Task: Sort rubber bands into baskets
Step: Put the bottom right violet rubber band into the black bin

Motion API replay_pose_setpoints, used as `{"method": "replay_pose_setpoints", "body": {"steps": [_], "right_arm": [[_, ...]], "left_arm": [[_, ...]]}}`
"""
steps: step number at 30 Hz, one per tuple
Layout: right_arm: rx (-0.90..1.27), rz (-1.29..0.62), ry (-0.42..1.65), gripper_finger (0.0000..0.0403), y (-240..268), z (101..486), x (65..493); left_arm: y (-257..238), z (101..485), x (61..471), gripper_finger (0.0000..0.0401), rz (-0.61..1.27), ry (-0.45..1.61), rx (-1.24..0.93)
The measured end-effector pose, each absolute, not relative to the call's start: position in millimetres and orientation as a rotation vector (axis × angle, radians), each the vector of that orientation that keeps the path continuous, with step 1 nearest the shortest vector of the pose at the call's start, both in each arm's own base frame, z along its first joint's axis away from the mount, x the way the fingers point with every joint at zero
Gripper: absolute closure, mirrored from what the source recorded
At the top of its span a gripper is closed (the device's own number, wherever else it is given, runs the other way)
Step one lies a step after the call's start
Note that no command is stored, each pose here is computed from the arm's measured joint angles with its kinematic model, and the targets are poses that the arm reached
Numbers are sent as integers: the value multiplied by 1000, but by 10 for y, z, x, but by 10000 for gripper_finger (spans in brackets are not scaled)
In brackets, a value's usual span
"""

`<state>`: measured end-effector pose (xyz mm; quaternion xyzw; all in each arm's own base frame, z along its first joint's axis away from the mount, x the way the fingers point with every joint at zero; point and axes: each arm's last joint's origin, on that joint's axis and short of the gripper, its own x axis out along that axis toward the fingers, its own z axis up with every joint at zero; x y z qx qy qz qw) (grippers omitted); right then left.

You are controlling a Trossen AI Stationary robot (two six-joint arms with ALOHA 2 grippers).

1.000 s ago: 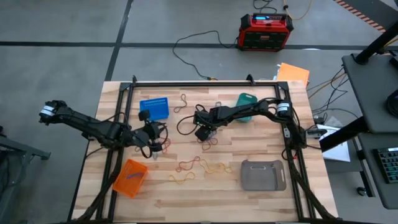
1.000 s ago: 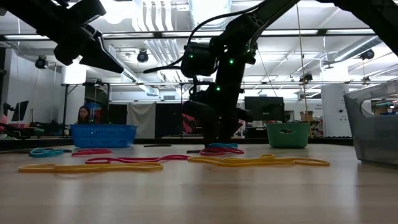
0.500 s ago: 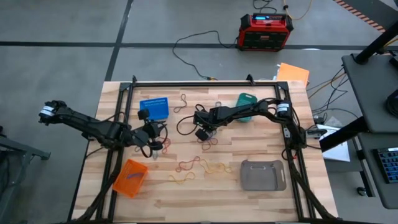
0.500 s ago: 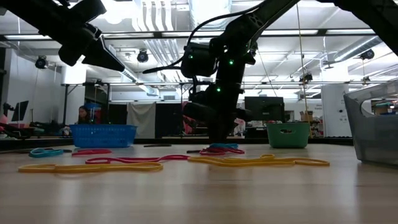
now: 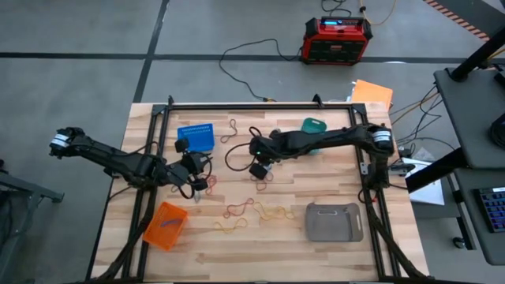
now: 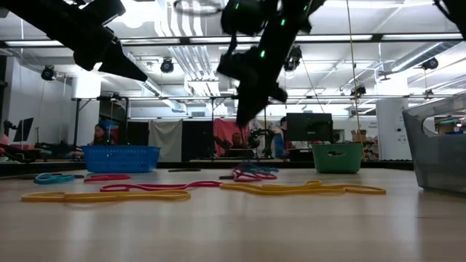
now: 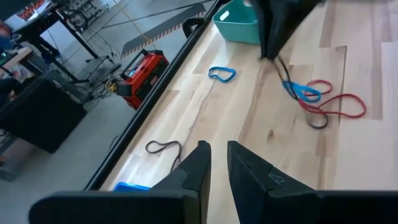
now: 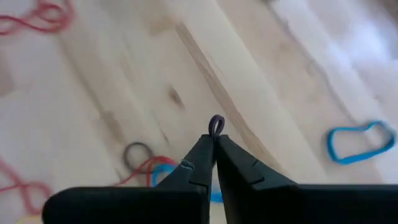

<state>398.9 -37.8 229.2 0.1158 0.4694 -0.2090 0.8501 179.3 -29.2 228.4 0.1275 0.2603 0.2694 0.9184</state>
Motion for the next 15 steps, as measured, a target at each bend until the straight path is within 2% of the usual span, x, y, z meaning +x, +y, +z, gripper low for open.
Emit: {"method": "replay_pose_setpoints", "body": {"steps": [10,15], "right_arm": [[118,-276,806,391,86,3086,3615],[144,-132,796,391,347,3364,3330]], "left_arm": [[-295,2295,1800,363,561,517,226],[-296,2314,1807,363,560,512,227]]}}
